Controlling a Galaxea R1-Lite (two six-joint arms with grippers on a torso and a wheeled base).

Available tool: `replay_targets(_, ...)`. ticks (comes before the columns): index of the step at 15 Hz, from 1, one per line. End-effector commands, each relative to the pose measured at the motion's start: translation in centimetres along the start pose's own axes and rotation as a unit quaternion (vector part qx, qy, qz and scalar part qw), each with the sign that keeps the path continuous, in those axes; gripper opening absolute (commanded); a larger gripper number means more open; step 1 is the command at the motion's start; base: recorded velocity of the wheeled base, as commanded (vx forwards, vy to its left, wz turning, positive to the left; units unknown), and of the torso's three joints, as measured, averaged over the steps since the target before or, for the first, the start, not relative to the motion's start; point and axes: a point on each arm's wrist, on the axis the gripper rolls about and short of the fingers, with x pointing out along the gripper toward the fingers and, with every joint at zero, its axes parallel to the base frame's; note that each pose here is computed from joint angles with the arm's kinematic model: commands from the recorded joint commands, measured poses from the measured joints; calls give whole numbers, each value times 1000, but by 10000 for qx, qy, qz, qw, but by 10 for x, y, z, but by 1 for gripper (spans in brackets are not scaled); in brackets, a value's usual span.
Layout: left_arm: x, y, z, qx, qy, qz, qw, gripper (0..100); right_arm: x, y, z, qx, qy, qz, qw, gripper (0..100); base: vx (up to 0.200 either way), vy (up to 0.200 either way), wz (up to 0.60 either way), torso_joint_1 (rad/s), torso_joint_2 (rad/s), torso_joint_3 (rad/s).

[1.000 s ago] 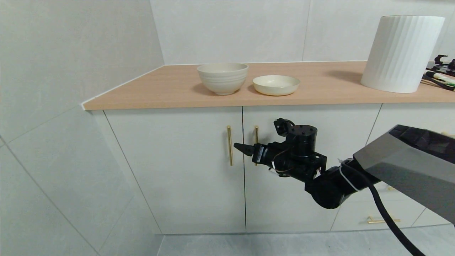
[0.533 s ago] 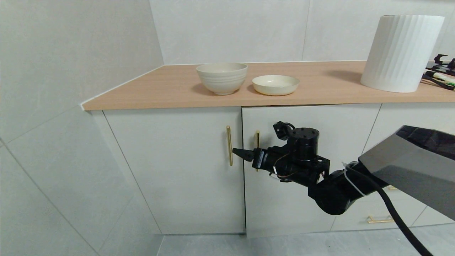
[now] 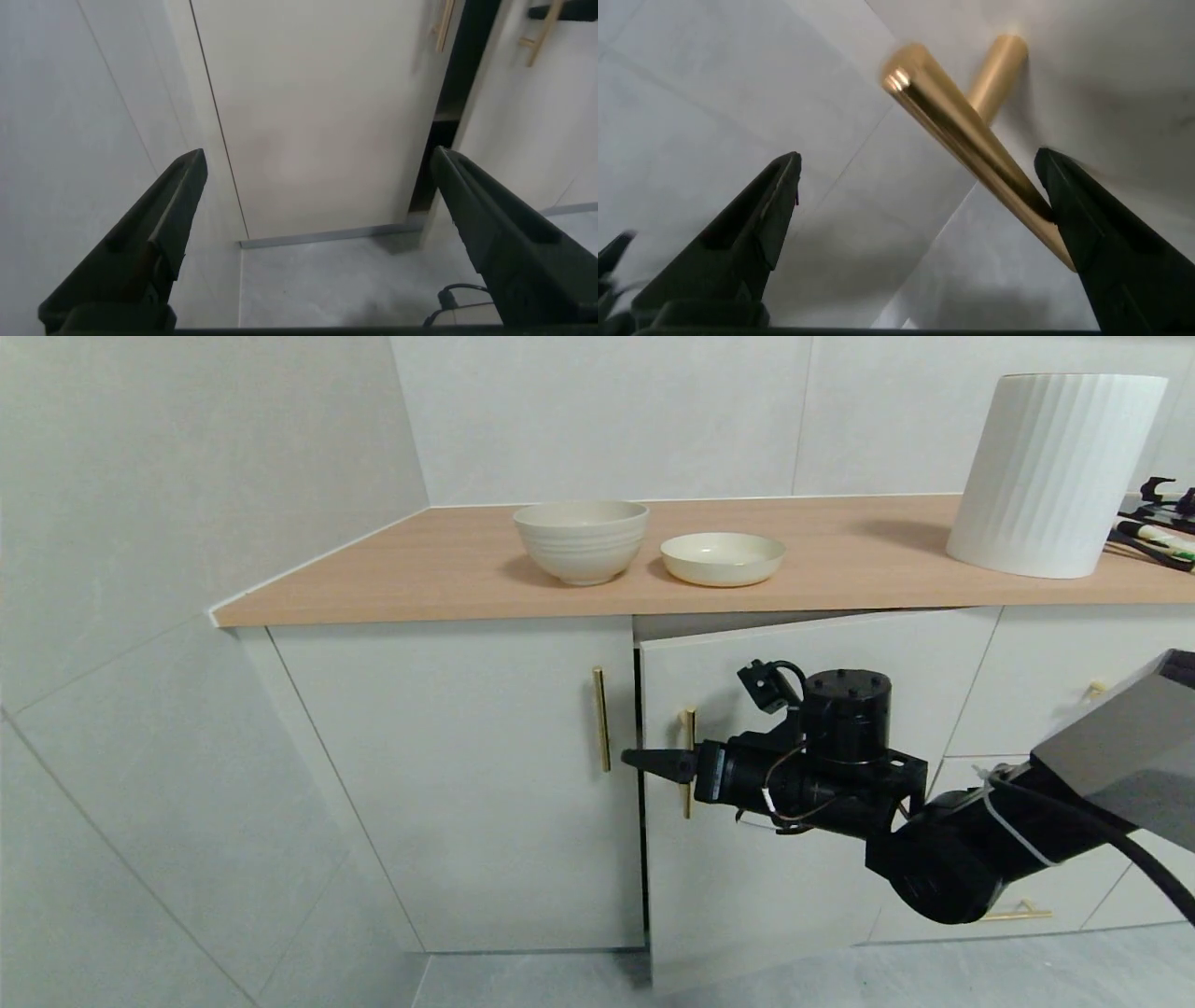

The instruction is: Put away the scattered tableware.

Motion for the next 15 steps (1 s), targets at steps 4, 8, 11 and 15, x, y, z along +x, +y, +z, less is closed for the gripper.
replay_targets(4, 0, 0, 0, 1, -1, 2, 10000, 100, -23, 20, 9, -95, -98, 178, 9997, 100, 0, 0, 0, 0, 0, 0)
replay_targets(8, 0, 0, 0, 16, -1, 2, 10000, 100, -33, 28, -3, -64, 128, 231, 9996, 100, 0, 0, 0, 0, 0, 0)
replay_targets(11, 0, 0, 1, 75, -54, 3, 10000, 100, -38, 41, -14, -63, 315, 381, 9988, 100, 0, 0, 0, 0, 0, 0)
replay_targets(15, -8, -3, 29, 151, -773, -537, 9954, 100, -54, 49, -13, -88, 246, 417, 9988, 100, 0, 0, 0, 0, 0, 0)
